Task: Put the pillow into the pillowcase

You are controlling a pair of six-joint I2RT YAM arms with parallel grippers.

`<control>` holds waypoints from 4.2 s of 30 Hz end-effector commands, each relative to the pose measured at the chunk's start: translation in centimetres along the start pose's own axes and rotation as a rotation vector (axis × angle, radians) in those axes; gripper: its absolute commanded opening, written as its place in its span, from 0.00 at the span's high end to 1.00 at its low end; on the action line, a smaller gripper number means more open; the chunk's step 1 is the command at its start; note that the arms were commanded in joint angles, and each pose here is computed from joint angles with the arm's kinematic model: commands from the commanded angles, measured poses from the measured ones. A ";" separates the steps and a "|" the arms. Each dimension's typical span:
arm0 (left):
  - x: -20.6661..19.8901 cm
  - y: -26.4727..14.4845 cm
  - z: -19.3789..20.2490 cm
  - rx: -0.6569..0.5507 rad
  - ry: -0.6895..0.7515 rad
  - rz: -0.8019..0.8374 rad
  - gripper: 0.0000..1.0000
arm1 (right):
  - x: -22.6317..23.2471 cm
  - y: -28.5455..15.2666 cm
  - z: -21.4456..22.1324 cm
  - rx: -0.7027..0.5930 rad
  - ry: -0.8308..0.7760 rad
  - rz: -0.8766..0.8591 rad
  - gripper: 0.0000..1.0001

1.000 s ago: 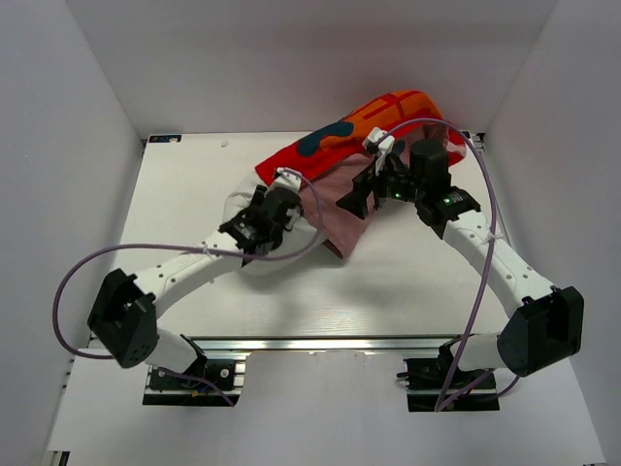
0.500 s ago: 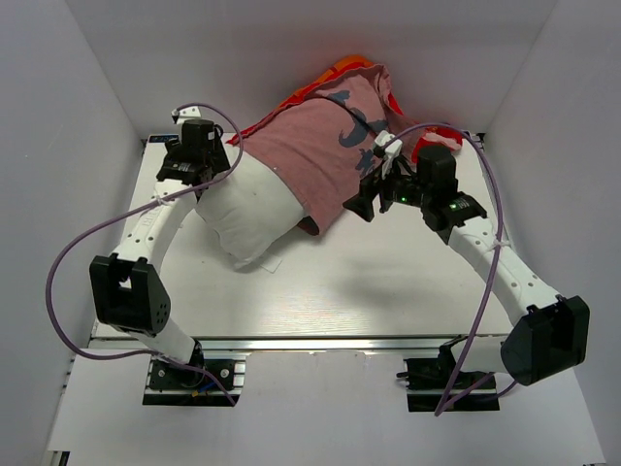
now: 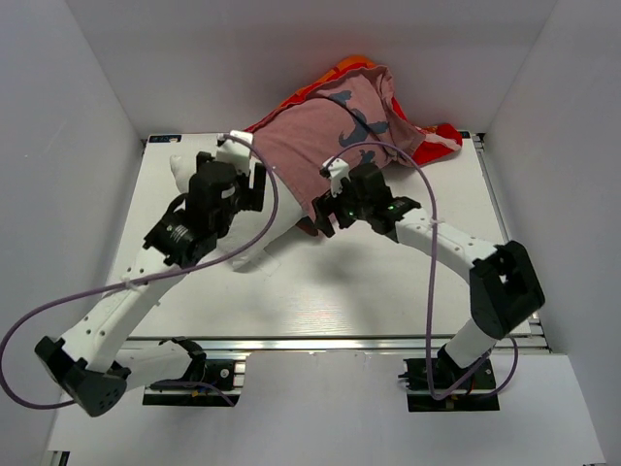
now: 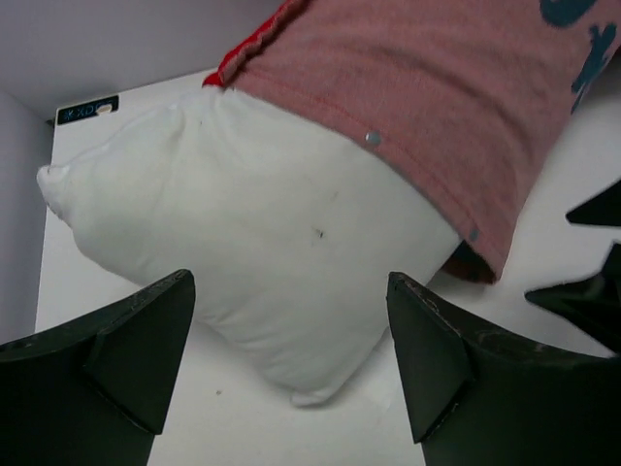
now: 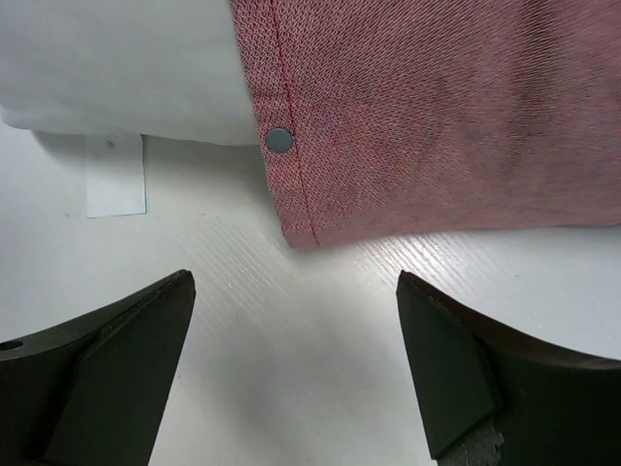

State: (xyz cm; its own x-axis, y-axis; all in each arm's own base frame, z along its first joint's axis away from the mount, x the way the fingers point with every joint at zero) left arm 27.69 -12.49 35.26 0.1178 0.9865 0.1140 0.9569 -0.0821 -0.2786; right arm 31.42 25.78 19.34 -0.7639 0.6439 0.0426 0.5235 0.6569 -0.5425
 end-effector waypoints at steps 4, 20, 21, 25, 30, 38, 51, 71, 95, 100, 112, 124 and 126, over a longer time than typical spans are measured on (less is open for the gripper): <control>-0.7 -0.9 5.0 0.127 0.146 0.030 0.06 | -1.1 2.0 -2.1 -0.030 0.052 0.104 0.11; -3.1 7.9 19.7 0.278 0.408 -0.233 0.03 | 0.1 1.9 -1.4 -0.023 0.081 0.101 0.11; -2.5 8.6 19.9 0.288 0.422 -0.292 0.04 | 0.2 1.8 -1.3 -0.021 0.081 0.098 0.11; -1.9 12.1 20.2 0.333 0.408 -0.376 0.28 | 0.2 1.7 -0.7 -0.009 0.073 0.096 0.11; -1.1 14.4 19.7 0.377 0.317 -0.367 0.90 | 1.0 1.3 -0.4 -0.003 0.083 0.045 0.11; -3.9 12.5 12.1 0.257 0.091 -0.046 1.00 | 1.6 3.0 -1.0 -0.009 0.149 0.048 0.11; -4.9 8.6 7.7 0.226 -0.096 0.126 1.00 | -2.2 8.7 -0.2 0.019 0.157 0.379 0.11; -7.2 7.7 5.1 0.244 -0.202 0.374 1.00 | 5.0 -5.1 -8.9 -0.369 -0.064 -0.163 1.00; -10.3 5.3 5.2 0.041 -0.787 0.795 1.00 | 11.6 -13.5 -31.2 -0.640 0.164 -0.646 1.00; -10.3 8.4 5.4 0.001 -0.819 0.693 1.00 | 15.3 -12.4 -28.1 -0.463 0.238 -0.783 1.00; -8.8 7.6 -1.6 -0.332 -1.035 0.755 1.00 | 15.9 -11.3 -21.1 -0.293 0.159 -0.716 0.99; -8.1 11.5 13.5 0.120 -1.018 0.350 0.58 | 7.7 -3.7 -5.7 0.106 0.091 -0.581 0.33; -8.2 11.4 14.2 0.163 -0.993 0.341 0.50 | 8.0 -3.9 -5.6 0.112 0.076 -0.616 0.20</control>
State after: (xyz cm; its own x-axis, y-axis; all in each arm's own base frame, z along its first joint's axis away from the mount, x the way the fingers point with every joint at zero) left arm 34.05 -19.97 19.34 0.1106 0.5466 -0.8300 0.8650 -0.4643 -0.1905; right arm 26.56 30.57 25.77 -0.8217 0.3255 0.4679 0.0418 0.8531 -0.5200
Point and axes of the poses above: each gripper's point midway between its finger pads, its own y axis out along the fingers, its own x axis along the line the jaws close on, z = x × y, the point moved 6 cm from there along -y, back along the fingers, and after that the axes turned 1 degree about -y, right-handed, at the moved point
